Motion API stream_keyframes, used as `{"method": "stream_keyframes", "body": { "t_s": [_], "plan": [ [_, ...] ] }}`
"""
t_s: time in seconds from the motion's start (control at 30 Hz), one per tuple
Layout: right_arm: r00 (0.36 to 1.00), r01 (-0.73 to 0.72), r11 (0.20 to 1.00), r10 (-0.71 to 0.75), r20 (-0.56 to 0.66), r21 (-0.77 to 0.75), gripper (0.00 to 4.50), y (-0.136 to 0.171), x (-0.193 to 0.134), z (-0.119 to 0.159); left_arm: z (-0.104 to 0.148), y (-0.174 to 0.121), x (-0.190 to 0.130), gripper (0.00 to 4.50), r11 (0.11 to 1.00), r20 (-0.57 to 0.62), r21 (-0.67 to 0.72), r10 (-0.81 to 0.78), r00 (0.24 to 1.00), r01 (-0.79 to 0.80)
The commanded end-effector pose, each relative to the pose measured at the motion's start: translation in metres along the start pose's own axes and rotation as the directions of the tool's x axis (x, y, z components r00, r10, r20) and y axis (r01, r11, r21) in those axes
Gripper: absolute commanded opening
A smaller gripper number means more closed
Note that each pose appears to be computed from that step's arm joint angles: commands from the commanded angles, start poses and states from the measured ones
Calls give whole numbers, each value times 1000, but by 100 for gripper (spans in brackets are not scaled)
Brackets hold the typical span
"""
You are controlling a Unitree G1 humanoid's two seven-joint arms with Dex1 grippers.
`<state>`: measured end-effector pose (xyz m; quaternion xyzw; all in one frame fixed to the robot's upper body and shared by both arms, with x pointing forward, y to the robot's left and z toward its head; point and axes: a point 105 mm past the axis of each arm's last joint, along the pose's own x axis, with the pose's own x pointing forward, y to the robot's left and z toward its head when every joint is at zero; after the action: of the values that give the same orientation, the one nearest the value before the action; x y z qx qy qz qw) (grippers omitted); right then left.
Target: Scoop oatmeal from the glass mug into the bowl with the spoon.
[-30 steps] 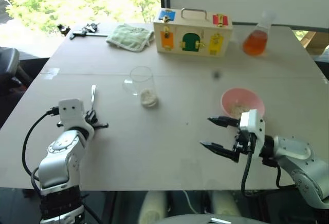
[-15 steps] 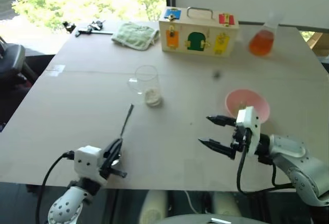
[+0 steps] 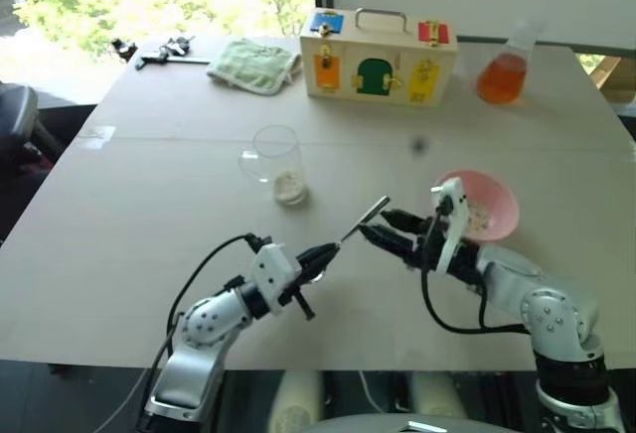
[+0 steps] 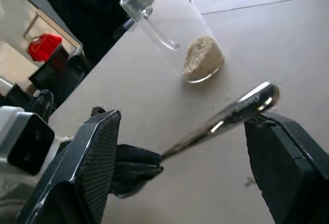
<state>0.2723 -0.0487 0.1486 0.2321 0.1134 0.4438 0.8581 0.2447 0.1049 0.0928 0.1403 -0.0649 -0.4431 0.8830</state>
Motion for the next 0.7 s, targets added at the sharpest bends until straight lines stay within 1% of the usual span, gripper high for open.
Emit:
{"method": "stream_keyframes", "body": {
  "t_s": [0.03, 0.23, 0.33, 0.4, 0.5, 0.53, 0.7],
  "plan": [
    [996, 43, 999, -44, 76, 23, 384, 0, -1, 16, 3, -1, 0, 2, 1000, 38, 10, -13, 999, 12],
    [996, 62, 997, -65, 59, 43, 384, -2, 5, 11, -4, -2, 0, 2, 1000, 47, -7, -8, 999, 8],
    [996, 72, 996, -75, 54, 50, 305, -4, 6, 11, -7, 2, 1, 0, 1000, 51, -15, 21, 998, -20],
    [996, 78, 996, -81, 47, 53, 217, -6, 6, 10, -8, 4, 3, 0, 999, 55, -22, 33, 998, -32],
    [996, 77, 995, -79, 33, 59, 73, -7, 8, 7, -8, 6, 5, 0, 999, 58, -21, 44, 997, -42],
    [996, 77, 995, -79, 31, 62, 4, -7, 8, 6, -8, 6, 5, 0, 999, 59, -20, 46, 997, -45],
    [995, 80, 995, -83, 46, 62, 4, -8, 10, 9, -8, 7, 6, 0, 999, 59, -28, 45, 997, -43]
  ]
}}
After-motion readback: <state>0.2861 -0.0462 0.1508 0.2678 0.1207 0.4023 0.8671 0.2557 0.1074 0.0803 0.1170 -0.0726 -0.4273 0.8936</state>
